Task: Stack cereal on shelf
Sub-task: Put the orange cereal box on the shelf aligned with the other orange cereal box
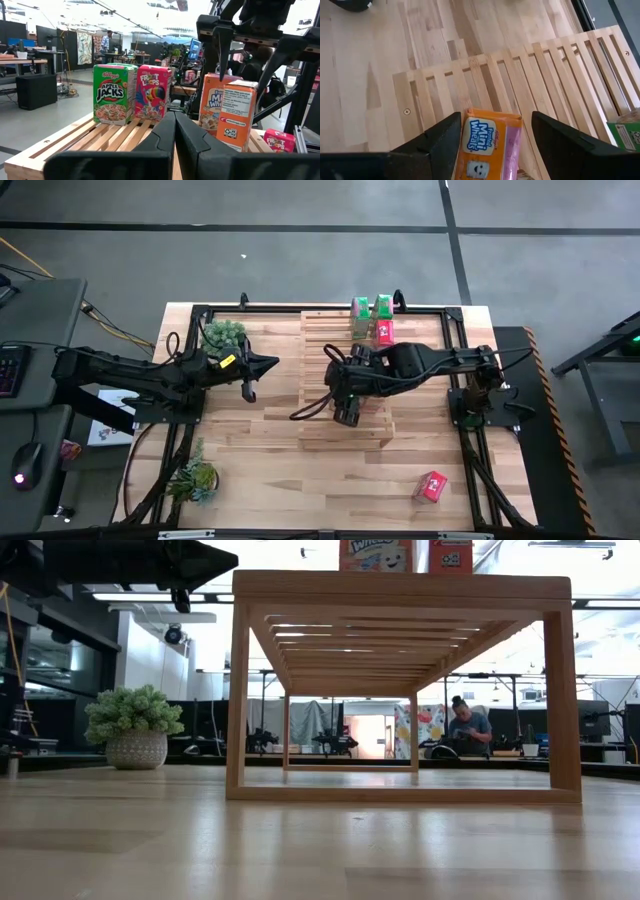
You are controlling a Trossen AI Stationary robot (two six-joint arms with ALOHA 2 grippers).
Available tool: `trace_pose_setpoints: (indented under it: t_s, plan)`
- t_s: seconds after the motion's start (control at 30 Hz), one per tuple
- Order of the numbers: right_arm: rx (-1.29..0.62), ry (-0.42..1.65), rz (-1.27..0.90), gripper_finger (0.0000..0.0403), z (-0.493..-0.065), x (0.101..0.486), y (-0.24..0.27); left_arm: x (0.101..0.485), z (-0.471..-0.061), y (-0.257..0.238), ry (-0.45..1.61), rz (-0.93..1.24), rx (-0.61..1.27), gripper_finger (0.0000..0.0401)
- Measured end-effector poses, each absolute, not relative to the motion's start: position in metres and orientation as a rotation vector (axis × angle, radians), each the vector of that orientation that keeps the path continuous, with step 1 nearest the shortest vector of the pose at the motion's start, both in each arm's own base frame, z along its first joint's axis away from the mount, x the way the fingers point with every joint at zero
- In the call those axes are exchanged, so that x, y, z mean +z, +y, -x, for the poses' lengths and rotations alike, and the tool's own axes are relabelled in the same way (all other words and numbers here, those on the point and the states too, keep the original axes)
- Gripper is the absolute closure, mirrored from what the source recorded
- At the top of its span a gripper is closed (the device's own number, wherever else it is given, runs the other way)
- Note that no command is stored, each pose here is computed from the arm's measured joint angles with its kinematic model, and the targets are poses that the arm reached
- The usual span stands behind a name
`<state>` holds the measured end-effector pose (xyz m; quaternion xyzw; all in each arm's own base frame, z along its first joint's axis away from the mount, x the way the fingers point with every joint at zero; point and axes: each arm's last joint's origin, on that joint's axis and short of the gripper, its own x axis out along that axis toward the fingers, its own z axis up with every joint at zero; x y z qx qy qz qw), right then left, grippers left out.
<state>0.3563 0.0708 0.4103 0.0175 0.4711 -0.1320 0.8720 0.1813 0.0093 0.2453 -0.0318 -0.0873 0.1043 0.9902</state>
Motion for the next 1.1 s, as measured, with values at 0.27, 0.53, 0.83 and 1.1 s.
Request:
trace_pose_setpoints:
  t_s: [0.27, 0.53, 0.83, 1.1]
  plan:
    - [-0.292, 0.973, -0.058, 0.0167, -0.359, 0.411, 0.062, 0.245, -0.181, 0.009, -0.175, 0.064, 0.209, 0.0401]
    - [-0.200, 0.862, -0.001, 0.0167, -0.370, 0.418, 0.063, 0.245, -0.181, 0.009, -0.175, 0.063, 0.209, 0.0401]
    - [-0.106, 0.783, 0.091, 0.0219, -0.369, 0.431, 0.081, 0.259, -0.184, 0.001, -0.214, 0.060, 0.083, 0.0401]
    - [-0.424, 0.691, 0.203, 0.0388, -0.315, 0.469, 0.074, 0.277, -0.204, -0.037, -0.097, -0.017, 0.000, 0.0401]
